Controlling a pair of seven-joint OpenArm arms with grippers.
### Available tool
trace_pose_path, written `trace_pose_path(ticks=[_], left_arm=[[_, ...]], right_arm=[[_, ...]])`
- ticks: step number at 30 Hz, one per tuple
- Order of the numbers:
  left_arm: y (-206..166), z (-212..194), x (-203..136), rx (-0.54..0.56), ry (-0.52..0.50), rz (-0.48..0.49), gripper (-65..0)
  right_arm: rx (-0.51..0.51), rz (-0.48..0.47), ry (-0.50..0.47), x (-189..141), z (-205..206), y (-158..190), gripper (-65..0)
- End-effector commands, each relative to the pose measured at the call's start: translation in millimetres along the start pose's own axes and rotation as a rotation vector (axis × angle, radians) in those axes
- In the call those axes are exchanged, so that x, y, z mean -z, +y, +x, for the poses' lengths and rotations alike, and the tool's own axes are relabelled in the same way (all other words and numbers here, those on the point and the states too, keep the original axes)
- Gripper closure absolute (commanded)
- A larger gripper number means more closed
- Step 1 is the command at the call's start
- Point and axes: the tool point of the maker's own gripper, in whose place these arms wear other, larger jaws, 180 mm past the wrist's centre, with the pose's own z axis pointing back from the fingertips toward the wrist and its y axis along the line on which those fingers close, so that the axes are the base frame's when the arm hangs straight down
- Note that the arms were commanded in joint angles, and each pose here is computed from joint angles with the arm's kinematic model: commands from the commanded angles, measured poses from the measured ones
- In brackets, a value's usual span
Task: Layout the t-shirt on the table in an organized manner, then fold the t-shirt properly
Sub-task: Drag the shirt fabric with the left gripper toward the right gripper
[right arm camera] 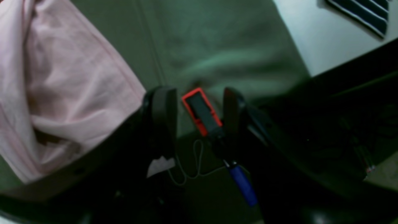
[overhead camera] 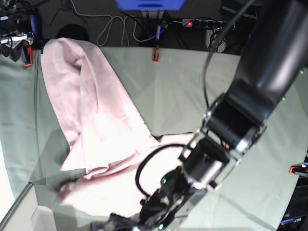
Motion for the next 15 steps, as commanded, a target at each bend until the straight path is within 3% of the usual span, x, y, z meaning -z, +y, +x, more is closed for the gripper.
trace_pose_path(ticks=[1, 4, 7, 11, 15], left_arm=[[-16, 24, 5, -0.014, -0.058, -0.041, -41.0], [-9, -2, 1, -0.066, -0.031, -0.029, -43.3], [-8, -55, -9, -0.127, 0.035, -0.031, -43.3], [19, -128, -52, -0.199, 0.171, 0.009, -43.3], [60, -202, -119, -0.276, 0.255, 0.135, -43.3]], right_arm=[[-0.016, -0.004, -0.047, -4, 14, -4, -25.2], [-0.015, 0.000, -0.052, -2, 16, -2, -25.2], [-0.015, 0.003, -0.057, -1, 17, -1, -25.2], [-0.044, 0.003, -0.068, 0, 26, -6, -25.4], [-0.043, 0.008, -0.080, 3, 31, -4, -25.5]])
